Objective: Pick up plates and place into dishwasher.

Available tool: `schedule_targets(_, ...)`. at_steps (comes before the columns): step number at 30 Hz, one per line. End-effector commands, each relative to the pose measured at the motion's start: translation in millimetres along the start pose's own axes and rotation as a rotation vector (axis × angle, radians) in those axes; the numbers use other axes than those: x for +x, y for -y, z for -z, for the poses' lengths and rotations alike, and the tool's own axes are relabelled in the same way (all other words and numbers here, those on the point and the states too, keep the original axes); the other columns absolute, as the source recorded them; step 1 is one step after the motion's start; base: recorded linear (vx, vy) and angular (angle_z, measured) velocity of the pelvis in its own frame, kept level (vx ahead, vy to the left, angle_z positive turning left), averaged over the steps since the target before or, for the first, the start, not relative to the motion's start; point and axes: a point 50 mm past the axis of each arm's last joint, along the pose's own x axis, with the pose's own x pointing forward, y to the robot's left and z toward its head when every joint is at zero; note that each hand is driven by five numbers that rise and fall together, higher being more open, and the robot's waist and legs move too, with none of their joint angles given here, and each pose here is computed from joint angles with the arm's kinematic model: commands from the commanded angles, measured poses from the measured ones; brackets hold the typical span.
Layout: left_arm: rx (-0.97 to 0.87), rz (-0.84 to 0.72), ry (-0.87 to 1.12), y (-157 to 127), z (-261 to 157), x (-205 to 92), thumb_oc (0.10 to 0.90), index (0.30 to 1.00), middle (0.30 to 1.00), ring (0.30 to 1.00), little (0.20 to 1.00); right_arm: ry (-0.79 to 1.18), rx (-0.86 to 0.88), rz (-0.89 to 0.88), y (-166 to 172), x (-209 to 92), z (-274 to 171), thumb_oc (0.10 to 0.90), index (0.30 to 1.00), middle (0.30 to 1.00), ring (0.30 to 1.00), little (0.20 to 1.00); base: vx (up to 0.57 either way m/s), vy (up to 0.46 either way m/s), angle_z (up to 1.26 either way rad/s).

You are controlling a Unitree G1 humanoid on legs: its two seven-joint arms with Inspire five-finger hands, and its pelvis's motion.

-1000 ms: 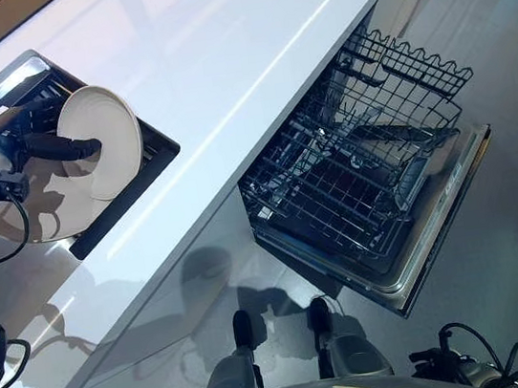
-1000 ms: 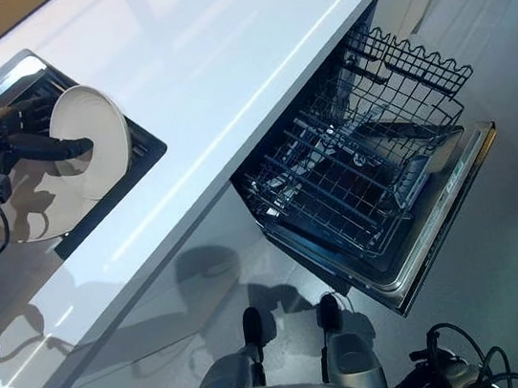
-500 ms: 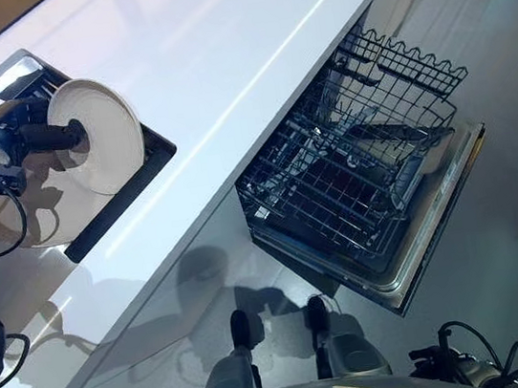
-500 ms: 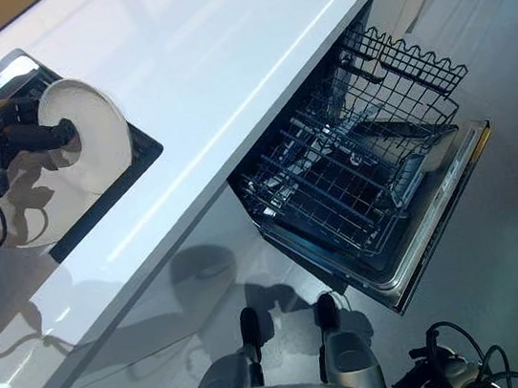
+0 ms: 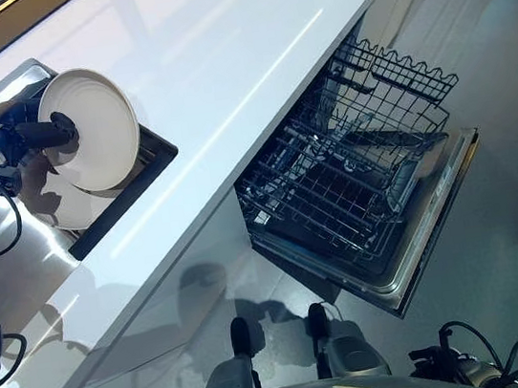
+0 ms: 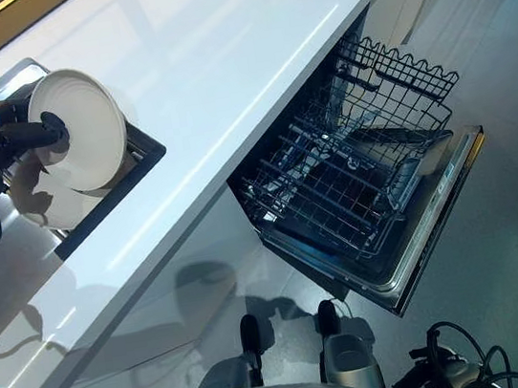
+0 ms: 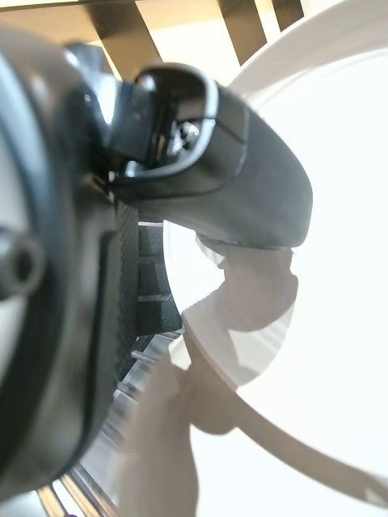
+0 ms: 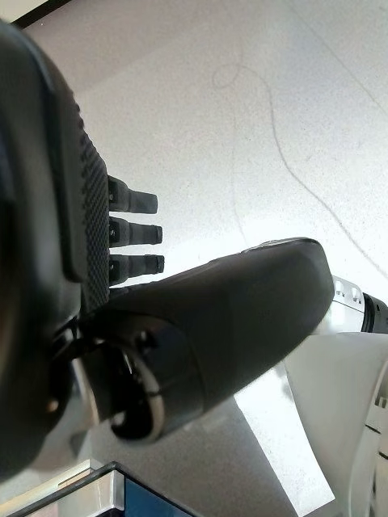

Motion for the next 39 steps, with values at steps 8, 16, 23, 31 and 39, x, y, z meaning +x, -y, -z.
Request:
schedule_targets(8,0.0,-0.325,0.343,-62,-90,-27,0.1,0.3,0.3,0.3,0.2,-0.135,0.332,0.182,33,-10,54,0.8,0.9,0.9,0.9,0.9,-0.01,-0.025,-0.03)
schedule_targets(16,0.072,-0.498,0.622,-44,-135,-39,0.1,0.3,0.3,0.3,0.2,0.074,0.504,0.475,80,-19,22,0.8,0.9,0.9,0.9,0.9,-0.01,-0.008,-0.06)
schedule_targets(23,0.037,-0.305,0.861,18,-151,-54,0.1,0.3,0.3,0.3,0.2,0.55,0.65,0.844,155,-74,-78,0.8,0.9,0.9,0.9,0.9,-0.02,-0.023,-0.03)
schedule_targets(31,0.016,-0.213,0.954,51,-130,-71,0.1,0.3,0.3,0.3,0.2,1.004,0.686,1.01,178,-152,-122,0.8,0.9,0.9,0.9,0.9,-0.02,-0.009,-0.09)
schedule_targets(39,-0.001,-0.151,0.941,71,-123,-64,0.1,0.3,0.3,0.3,0.2,1.452,0.585,0.994,158,-221,-176,0.8,0.9,0.9,0.9,0.9,-0.01,0.005,-0.1)
